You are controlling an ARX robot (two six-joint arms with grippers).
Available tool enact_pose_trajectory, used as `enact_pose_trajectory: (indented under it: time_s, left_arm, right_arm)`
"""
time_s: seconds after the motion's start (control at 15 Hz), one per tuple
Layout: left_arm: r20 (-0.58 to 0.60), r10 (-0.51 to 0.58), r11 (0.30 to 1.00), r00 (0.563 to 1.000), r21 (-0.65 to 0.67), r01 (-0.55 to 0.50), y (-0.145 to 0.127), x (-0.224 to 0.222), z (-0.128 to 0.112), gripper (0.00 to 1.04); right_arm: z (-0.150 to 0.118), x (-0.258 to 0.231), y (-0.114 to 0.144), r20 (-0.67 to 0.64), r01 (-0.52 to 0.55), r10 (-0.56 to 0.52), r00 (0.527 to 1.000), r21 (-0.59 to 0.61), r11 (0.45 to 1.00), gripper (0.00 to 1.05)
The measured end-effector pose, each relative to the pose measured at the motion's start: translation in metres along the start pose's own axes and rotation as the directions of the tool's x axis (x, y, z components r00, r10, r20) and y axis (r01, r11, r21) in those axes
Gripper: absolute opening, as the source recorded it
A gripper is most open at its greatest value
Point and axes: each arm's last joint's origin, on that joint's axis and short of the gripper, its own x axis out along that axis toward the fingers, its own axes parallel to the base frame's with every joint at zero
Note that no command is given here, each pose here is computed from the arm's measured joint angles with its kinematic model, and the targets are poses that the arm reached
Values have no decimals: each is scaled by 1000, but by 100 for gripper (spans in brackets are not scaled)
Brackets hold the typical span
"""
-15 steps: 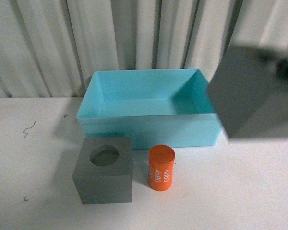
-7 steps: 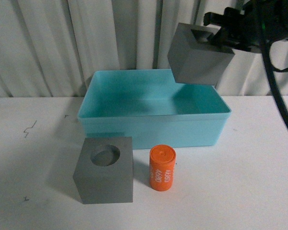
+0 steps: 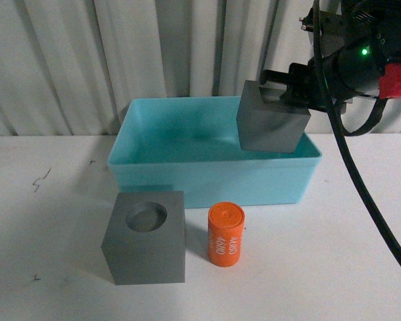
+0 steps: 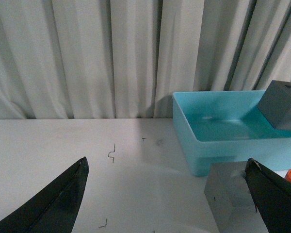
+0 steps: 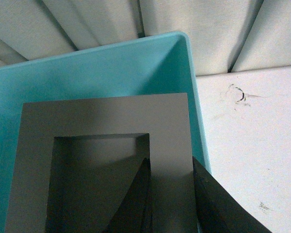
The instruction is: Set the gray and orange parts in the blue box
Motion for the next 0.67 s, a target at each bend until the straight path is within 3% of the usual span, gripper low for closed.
enact_pose_trajectory:
  time_s: [0.13,0.27,0.33,0.47,0.6,0.67]
  left_arm:
    - [0,0,1000,1000,0,0,0,0,0,98]
    - [0,0,1000,1000,0,0,0,0,0,98]
    - [0,0,1000,1000,0,0,0,0,0,98]
    - [0,0,1000,1000,0,0,0,0,0,98]
    - [0,0,1000,1000,0,0,0,0,0,98]
    - [0,0,1000,1000,0,0,0,0,0,98]
  right_arm:
    - [2,-1,6,8,4,-4,1000,-5,1000,35]
    - [7,-5,4,68,65,-66,995,23,998,64]
    - [12,-20,-1,120,96,-101,988,43,994,77]
    - [30,-83,-8,255,55,-78,964,95,994,99]
    - [31,-170,-14,362,-12,-43,931,149,989,98]
    - [9,-205,-19,333,0,-63,941,185,983,98]
